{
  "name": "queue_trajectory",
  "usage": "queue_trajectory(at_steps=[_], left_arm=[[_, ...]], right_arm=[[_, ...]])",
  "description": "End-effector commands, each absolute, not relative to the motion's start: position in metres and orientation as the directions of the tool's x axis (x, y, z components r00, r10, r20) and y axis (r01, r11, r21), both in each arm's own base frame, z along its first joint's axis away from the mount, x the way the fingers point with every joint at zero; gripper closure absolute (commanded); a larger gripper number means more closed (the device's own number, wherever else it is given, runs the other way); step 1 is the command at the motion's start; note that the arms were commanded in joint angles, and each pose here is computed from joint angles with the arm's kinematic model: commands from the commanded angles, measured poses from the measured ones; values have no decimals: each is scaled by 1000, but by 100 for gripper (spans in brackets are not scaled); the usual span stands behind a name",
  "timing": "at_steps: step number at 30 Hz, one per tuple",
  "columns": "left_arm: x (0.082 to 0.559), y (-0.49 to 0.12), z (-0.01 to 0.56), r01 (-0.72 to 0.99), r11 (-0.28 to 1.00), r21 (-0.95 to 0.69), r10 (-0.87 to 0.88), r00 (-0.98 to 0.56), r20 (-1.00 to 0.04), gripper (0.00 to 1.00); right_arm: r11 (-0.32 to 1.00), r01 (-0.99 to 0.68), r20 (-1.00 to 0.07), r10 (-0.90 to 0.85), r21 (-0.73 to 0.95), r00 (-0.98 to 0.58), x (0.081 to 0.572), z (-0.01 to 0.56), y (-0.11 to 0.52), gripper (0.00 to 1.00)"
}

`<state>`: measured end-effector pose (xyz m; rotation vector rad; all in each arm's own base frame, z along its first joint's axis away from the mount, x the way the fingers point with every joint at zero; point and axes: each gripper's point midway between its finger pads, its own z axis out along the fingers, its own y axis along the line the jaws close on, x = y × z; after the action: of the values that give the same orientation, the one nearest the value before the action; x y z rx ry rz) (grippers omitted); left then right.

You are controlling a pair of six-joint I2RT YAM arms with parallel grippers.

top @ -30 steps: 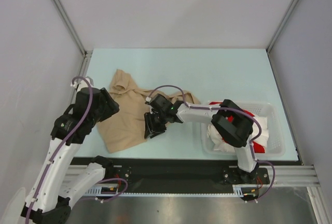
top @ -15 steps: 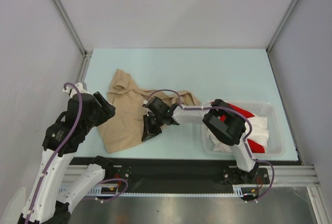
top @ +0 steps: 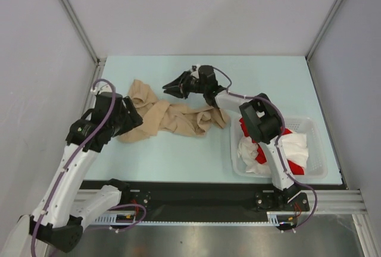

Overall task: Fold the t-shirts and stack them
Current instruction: Flatten the tshirt out

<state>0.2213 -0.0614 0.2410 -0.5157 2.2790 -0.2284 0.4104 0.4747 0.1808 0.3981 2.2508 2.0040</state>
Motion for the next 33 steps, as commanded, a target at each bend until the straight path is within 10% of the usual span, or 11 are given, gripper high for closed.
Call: queue_trajectory(at_steps=[1,6,10,19,33], left_arm=[[234,-72,227,-253,922,-292,-384,-677,-627,27],[233,-92,186,-219,926,-306,-357,-772,-527,34],[239,-106,150,-224,912,-344,-374,-798,-472,41],[297,-122,88,-324,864,-385,-456,-827,-329,62],[320,-95,32,-526,831,-181,-557,-788,-263,54]], right_arm=[[64,203,184,223,977,-957,417,199,463,66],[486,-174,-271,137,856,-953,411,194,396,55],[725,-233,-321,-18,648,-947,362,163,348,56],[800,-214,-372,12,561,-928,296,175,275,57],[795,-209,-443,83,570,-893,286,203,250,58]])
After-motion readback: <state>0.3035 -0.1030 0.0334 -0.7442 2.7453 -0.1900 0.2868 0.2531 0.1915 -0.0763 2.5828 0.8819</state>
